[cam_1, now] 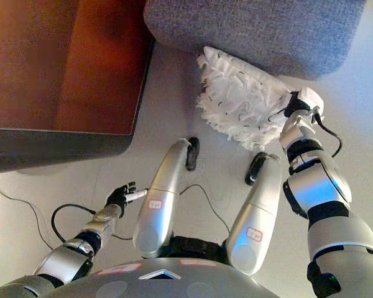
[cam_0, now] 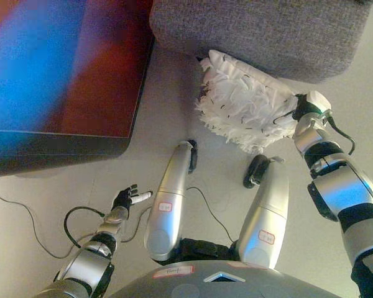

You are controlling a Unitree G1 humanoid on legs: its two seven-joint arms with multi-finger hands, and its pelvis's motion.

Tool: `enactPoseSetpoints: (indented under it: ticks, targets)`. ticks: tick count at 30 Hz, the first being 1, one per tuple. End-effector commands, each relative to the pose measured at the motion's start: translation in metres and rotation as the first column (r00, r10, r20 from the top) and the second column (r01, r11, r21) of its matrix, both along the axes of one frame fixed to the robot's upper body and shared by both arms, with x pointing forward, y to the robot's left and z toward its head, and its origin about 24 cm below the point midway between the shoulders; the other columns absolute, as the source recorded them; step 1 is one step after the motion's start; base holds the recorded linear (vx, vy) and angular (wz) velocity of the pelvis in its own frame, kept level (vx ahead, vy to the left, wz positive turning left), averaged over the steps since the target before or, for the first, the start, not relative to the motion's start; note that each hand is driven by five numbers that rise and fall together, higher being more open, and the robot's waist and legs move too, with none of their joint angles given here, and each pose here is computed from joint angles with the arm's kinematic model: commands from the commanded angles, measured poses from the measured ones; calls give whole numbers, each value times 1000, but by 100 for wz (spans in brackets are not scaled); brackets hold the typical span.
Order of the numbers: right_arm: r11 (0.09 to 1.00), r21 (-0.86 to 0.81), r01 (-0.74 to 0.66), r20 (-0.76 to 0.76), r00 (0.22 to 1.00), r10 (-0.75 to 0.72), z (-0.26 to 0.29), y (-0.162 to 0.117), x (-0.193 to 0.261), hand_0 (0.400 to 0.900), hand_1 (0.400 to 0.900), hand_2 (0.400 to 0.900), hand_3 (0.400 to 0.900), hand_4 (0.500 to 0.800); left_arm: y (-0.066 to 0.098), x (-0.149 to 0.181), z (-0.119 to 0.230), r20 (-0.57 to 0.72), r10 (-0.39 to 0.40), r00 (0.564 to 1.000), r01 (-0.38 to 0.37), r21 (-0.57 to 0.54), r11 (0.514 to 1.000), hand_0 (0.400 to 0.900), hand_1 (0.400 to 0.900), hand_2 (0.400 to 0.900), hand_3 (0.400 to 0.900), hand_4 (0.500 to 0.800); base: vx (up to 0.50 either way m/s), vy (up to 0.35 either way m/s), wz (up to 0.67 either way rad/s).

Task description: Pick up the pillow and put it on the sofa.

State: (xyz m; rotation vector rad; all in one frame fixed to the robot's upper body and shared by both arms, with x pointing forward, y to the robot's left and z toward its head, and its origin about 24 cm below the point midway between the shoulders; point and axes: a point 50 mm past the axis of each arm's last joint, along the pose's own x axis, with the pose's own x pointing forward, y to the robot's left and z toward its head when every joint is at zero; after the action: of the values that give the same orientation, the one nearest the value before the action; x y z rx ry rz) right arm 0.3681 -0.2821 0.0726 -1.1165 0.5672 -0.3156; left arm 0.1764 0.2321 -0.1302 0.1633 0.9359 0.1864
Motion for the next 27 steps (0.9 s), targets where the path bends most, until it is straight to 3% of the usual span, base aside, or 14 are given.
enactPoseSetpoints:
  ticks: [1, 27]
  targets:
    - [982, -147, 121, 57, 992, -114, 33, -46, -8, 900, 900, 900, 900, 800, 21, -24, -4, -33, 93, 995, -92, 26, 995, 900, 900, 900, 900, 800, -20, -15, 8]
    - [998, -44, -40, 106, 993, 44, 126, -21, 29, 900, 900, 900, 900, 800, 27, -60, -9, 13, 238, 971, -235, -120, 965, 900, 900, 900, 900, 800, 8, 18, 4]
